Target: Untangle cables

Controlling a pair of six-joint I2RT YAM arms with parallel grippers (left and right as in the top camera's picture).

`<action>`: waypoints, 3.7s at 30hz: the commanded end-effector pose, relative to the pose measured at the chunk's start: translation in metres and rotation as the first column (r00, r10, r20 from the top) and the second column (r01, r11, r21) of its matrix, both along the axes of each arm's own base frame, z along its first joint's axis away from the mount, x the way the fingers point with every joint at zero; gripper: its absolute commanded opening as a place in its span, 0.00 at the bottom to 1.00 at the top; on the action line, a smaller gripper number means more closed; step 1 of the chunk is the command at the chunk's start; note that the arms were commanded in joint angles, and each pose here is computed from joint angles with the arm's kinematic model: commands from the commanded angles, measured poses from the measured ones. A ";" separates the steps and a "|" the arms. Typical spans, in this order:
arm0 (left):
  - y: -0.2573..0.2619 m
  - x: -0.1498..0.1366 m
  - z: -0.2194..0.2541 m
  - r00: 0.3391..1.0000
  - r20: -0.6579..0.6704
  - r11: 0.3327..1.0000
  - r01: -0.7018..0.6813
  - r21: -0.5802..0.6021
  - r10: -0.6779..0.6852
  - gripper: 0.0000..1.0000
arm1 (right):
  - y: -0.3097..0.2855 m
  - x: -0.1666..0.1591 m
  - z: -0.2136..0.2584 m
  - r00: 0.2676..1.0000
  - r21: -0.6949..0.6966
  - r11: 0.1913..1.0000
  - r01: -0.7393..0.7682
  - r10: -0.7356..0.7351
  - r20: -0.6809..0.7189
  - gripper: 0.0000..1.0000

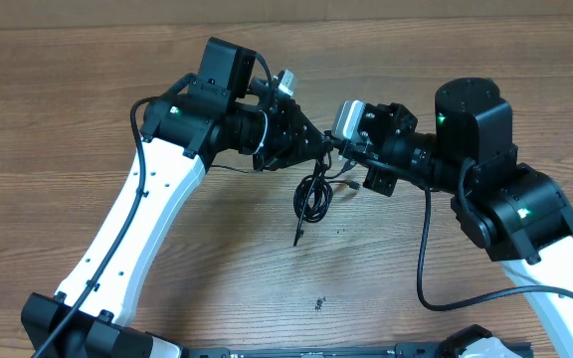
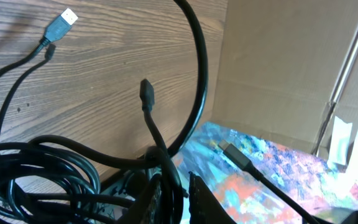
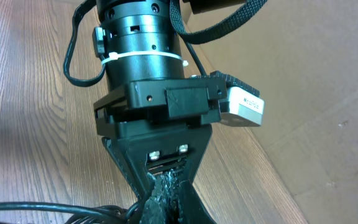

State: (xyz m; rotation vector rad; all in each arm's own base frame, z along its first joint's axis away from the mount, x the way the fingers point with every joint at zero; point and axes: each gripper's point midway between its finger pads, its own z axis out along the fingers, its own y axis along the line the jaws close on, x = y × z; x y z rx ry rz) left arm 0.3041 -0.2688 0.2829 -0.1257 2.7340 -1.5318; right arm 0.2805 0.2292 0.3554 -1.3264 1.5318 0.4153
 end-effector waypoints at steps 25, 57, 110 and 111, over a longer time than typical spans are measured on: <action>0.010 -0.015 0.044 0.920 0.333 0.951 0.270 -0.152 -0.208 0.04 | -0.008 0.005 -0.005 0.998 -0.032 0.998 0.056 -0.057 -0.011 0.05; 0.050 -0.049 0.054 0.340 0.895 0.790 0.613 0.020 -0.287 0.04 | -0.005 0.000 -0.005 0.999 -0.019 0.999 0.027 -0.028 -0.021 1.00; 0.047 -0.045 0.068 0.350 0.910 0.785 0.617 -0.046 -0.222 0.47 | 0.012 -0.037 -0.004 0.978 0.069 0.985 -0.158 0.166 -0.125 0.04; 0.048 -0.046 0.066 0.360 0.904 0.787 0.615 -0.043 -0.232 0.48 | 0.012 -0.037 -0.004 0.979 0.070 0.985 -0.158 0.166 -0.122 0.04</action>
